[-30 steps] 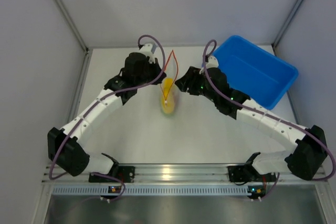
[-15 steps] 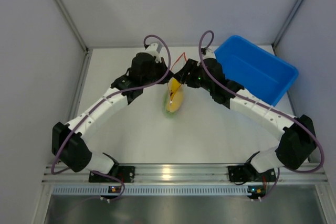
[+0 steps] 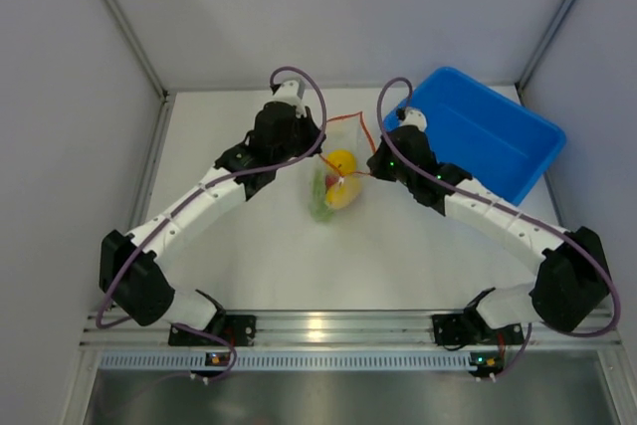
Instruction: Open the zip-top bag and remove the fake food
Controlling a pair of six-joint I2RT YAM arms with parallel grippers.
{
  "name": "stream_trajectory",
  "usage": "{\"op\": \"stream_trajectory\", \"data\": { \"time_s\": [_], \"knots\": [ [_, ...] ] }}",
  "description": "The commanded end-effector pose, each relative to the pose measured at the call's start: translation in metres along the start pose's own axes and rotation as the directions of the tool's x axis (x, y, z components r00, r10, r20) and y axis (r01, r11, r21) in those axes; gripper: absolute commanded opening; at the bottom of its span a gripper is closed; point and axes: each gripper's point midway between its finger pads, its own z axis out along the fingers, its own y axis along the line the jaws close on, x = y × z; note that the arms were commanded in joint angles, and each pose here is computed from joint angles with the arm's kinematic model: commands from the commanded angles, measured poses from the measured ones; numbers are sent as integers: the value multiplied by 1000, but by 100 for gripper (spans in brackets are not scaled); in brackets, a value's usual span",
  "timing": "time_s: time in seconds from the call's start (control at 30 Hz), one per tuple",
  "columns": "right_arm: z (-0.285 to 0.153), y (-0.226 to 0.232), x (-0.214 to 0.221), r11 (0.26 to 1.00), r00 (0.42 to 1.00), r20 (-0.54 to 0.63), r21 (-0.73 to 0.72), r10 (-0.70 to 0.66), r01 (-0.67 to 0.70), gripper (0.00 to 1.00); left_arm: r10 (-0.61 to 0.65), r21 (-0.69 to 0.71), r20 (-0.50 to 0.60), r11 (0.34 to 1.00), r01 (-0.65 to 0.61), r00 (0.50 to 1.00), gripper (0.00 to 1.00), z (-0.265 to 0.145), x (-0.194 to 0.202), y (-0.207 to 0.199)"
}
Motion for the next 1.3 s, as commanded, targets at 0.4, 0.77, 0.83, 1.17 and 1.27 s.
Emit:
{"op": "stream_trajectory", "data": {
  "time_s": [0.4,0.77,0.83,1.17,1.27],
  "knots": [
    [-54,-147,18,966,1000,7,258,-16,14,0,164,-232,187,965,-119,969,0,-38,-70,28],
    [-79,-69,-36,991,991,8,-12,-130,130,20,12,159,55,987,-21,998,0,-7,-29,-55],
    [-87,-59,-47,987,987,28,-35,-155,156,21,-2,167,46,986,-5,999,0,-4,-25,-59],
    [-95,-14,-50,945,956,-13,-153,-294,288,25,-42,185,20,982,38,999,0,9,-12,-68],
    [-83,-3,-39,932,944,-25,-164,-330,322,25,-40,216,-9,975,41,999,0,11,-7,-75]
  ]
}}
